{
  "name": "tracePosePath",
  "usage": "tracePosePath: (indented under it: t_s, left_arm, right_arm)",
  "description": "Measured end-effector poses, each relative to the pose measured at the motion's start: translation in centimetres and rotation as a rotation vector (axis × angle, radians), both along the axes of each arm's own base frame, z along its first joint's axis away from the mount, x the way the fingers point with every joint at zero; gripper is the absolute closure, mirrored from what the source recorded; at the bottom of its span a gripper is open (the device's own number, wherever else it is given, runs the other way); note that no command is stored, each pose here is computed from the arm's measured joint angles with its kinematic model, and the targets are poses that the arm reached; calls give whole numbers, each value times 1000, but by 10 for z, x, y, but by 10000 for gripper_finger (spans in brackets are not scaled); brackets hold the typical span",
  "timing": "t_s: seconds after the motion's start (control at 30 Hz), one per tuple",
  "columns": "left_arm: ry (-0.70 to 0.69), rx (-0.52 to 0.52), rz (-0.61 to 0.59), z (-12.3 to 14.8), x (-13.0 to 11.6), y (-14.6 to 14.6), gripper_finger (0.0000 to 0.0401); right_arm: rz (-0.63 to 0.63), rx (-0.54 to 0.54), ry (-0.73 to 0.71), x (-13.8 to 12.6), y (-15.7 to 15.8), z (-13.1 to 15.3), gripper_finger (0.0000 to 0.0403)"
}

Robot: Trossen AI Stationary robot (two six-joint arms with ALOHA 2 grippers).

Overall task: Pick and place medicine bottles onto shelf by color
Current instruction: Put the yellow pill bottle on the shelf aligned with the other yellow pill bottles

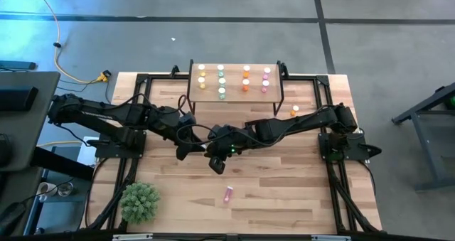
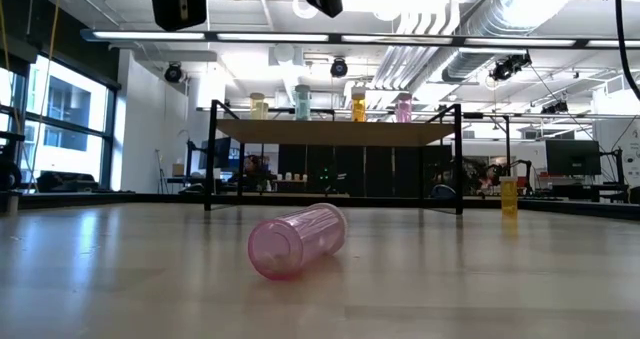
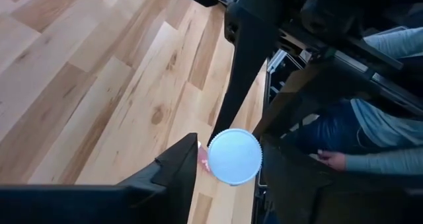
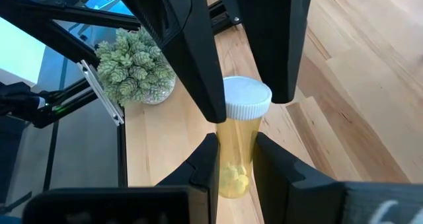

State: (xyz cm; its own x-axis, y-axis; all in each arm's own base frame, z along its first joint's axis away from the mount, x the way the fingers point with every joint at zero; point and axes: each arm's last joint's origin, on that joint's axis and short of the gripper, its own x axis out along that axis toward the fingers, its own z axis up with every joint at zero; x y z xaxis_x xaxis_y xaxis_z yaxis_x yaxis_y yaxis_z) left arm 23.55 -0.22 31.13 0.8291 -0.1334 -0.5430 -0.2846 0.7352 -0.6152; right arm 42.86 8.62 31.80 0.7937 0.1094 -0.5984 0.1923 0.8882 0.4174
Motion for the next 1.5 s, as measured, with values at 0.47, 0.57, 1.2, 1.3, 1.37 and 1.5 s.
tracePosePath:
  t_s: [0.47,0.57,1.2,1.3,1.37,1.5]
  left_arm:
    - [2,17,-17,0,-1,0,254]
    - [1,29,-23,0,-1,0,245]
    - [5,59,-7,-1,-1,1,211]
    - [3,47,-23,-1,-1,0,232]
    - [3,45,-26,-1,-1,0,246]
    - [4,45,-26,-1,-1,0,271]
  right_arm:
    - [-12,17,-3,0,-1,0,347]
    - [-12,17,-4,0,-1,0,347]
    - [-18,20,-9,1,-5,1,347]
    - [-22,19,-10,2,-5,1,347]
    - [-26,19,-10,2,-7,1,347]
    - [-30,18,-10,2,-8,1,347]
